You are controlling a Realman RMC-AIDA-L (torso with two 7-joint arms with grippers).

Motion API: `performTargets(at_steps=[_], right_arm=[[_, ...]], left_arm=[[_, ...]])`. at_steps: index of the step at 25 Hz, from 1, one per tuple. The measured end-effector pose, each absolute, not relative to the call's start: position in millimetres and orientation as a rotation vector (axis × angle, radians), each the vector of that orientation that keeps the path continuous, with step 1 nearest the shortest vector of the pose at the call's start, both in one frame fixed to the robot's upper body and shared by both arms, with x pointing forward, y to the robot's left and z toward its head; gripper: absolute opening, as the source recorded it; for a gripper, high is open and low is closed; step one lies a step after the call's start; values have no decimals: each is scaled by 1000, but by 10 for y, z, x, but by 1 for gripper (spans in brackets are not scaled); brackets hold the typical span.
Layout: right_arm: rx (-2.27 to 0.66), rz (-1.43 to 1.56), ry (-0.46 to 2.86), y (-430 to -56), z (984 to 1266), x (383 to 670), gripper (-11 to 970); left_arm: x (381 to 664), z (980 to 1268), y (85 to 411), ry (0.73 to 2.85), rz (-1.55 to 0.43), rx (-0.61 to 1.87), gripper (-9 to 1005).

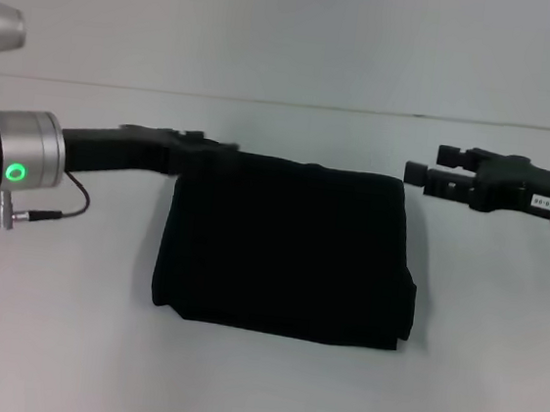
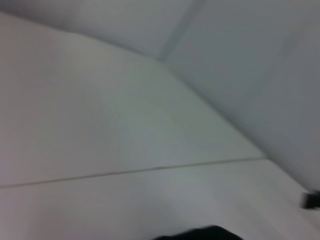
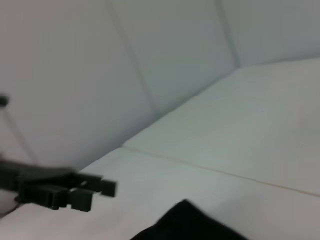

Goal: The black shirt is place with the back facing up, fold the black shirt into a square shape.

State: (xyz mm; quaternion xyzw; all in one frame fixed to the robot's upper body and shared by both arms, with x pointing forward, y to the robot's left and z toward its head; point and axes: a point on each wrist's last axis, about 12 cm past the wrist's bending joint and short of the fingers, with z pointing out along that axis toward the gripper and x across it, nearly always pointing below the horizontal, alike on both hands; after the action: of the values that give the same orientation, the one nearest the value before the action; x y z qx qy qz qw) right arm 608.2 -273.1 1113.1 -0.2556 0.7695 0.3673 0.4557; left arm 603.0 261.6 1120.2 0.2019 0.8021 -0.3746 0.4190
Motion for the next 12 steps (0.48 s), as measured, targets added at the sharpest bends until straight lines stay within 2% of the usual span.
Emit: performTargets(at_steps=[6,12], right_arm=[[-847,928,1851,-2605,11163,6005,854],[-958,901,1911,-2464,11280,6091,853]], left_arm=[[5929,11126,2473,1882,-880,798,761],[5933,11090,2334,1905,-813,1026,864]])
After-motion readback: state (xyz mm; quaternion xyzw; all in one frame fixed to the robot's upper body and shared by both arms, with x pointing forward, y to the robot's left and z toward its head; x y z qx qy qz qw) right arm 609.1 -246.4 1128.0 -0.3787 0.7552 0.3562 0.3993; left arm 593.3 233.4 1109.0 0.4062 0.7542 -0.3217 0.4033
